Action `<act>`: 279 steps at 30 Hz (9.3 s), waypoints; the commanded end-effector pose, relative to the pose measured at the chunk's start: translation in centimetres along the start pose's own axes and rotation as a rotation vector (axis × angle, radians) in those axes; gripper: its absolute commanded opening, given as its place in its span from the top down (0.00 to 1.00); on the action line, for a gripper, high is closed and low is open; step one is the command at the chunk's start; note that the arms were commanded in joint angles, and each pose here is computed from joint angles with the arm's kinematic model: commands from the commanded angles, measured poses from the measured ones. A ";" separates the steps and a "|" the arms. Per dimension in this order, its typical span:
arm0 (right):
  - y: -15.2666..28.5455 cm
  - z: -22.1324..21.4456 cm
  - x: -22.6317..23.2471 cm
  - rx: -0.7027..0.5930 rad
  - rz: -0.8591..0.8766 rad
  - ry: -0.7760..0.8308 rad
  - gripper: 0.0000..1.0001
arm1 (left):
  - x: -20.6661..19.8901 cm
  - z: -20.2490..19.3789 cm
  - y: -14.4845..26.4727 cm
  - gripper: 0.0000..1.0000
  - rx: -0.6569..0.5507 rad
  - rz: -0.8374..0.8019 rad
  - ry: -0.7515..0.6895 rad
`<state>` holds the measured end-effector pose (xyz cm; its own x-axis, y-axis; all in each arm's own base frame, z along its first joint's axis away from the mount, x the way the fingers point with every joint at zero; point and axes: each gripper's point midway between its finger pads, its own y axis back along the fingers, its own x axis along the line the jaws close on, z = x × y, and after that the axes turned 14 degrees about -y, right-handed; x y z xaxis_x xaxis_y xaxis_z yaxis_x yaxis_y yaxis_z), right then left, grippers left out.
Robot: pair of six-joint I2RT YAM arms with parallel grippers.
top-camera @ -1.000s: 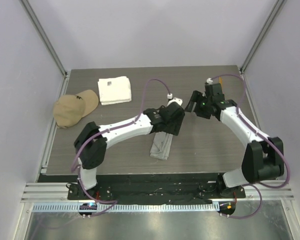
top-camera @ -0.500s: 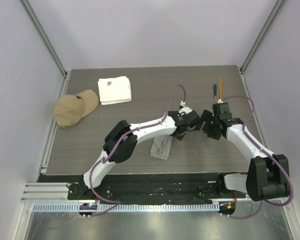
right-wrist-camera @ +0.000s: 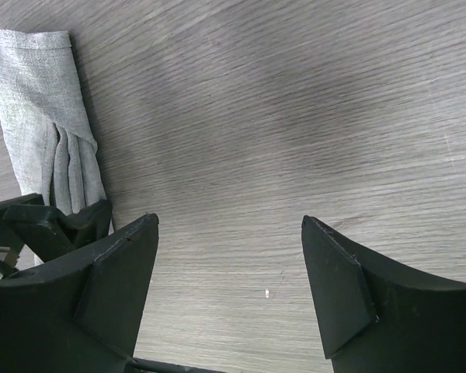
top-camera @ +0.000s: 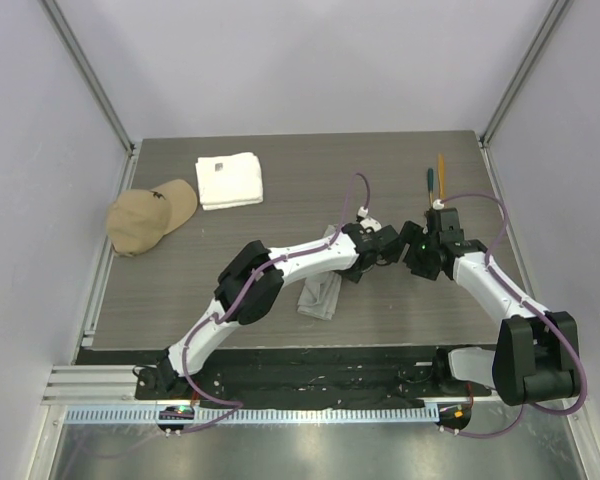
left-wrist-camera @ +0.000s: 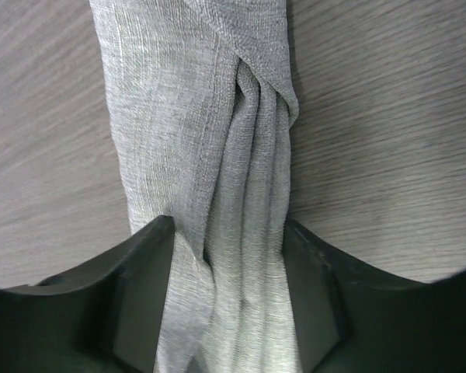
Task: Fold the napkin into a case and place the utensils inside
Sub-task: Pick up the smaller rectangle-folded napkin from the center of the board, then turn over the smaller rectangle-folded napkin at the center of the board, then smooth out the smaller rectangle-folded napkin at the center of the board, then pick up the spoon from the corner of the board, then pass from the right arm to the left
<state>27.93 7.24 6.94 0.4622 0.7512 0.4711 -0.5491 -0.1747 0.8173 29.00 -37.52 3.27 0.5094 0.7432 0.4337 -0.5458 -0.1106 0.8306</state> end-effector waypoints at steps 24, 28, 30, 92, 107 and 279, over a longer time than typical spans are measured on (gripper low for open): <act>-0.5 0.4 0.9 -0.010 0.057 0.020 0.21 | 0.9 2.2 5.6 1.00 -0.089 -0.182 0.127; -0.6 0.3 1.1 -0.002 0.065 0.022 0.21 | 2.1 4.1 8.7 1.00 -0.179 -0.345 0.224; -0.6 0.3 1.1 0.000 0.067 0.024 0.21 | 2.0 4.5 8.7 1.00 -0.201 -0.462 0.263; -7.5 -1.5 19.5 0.312 0.530 0.252 0.74 | 4.0 -1.9 5.1 1.00 -0.274 -0.884 0.540; -13.4 0.3 17.4 0.334 0.575 0.186 0.81 | 3.8 -9.9 -2.9 1.00 -0.066 -0.637 0.523; 1.0 9.1 11.7 -0.264 0.247 -0.154 0.99 | -1.0 8.7 9.5 0.92 -0.407 -1.038 0.594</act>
<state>38.48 9.76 13.14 0.4416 0.6309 0.6379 -0.7367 -0.1507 0.6592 28.75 -44.95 9.93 0.4401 0.5762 -0.6887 -0.2487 0.8152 0.5231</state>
